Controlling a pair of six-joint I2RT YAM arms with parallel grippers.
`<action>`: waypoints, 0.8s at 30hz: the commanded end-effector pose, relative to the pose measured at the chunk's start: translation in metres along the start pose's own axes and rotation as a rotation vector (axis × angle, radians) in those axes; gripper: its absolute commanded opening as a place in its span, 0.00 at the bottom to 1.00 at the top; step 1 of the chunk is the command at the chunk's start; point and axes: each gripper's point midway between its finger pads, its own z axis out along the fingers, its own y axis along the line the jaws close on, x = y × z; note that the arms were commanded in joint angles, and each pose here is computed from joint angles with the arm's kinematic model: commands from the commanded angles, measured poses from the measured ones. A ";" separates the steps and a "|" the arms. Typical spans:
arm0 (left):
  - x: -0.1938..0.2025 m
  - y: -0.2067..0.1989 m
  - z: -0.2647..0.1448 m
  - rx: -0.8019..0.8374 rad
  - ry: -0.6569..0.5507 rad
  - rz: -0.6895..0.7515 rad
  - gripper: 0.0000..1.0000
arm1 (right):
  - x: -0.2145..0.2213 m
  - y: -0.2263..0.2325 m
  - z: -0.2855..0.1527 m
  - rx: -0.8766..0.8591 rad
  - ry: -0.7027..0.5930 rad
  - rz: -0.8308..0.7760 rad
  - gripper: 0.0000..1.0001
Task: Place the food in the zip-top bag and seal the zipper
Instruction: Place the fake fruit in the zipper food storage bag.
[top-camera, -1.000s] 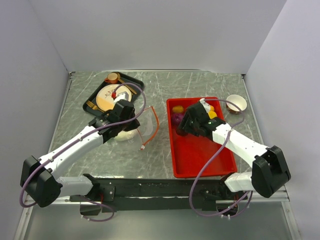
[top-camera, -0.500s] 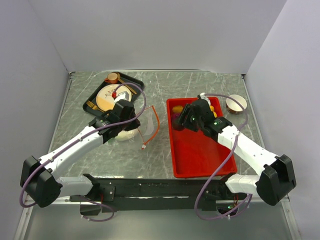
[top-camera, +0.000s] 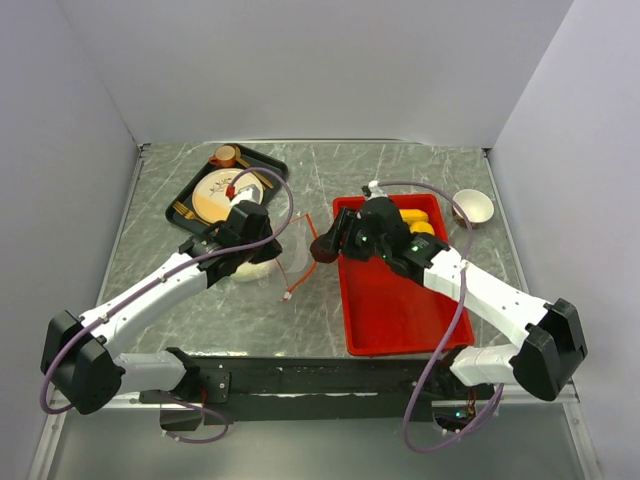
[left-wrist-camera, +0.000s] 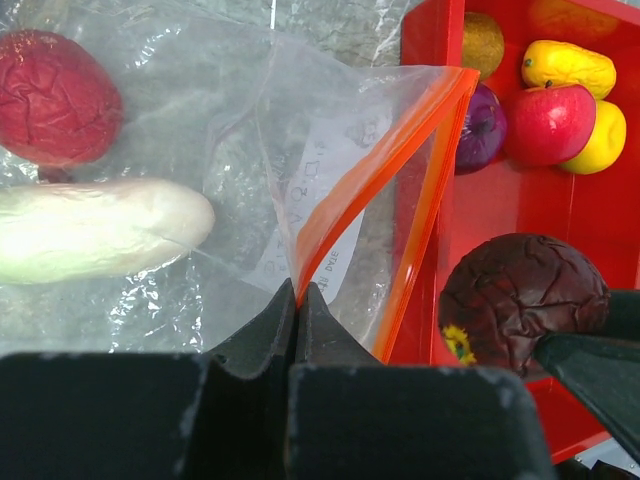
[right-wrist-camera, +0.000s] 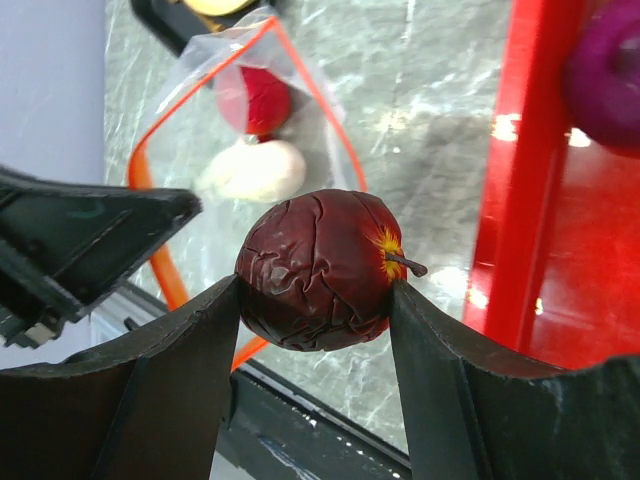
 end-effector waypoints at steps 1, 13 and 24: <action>-0.009 -0.015 -0.002 0.050 -0.012 0.015 0.01 | -0.014 0.037 0.000 -0.110 -0.024 -0.048 0.22; -0.012 -0.019 -0.004 0.056 -0.014 0.022 0.01 | 0.006 0.050 0.039 -0.078 0.133 -0.128 0.35; -0.018 -0.011 -0.019 0.038 -0.044 0.019 0.01 | 0.004 0.031 0.035 -0.016 0.067 -0.157 1.00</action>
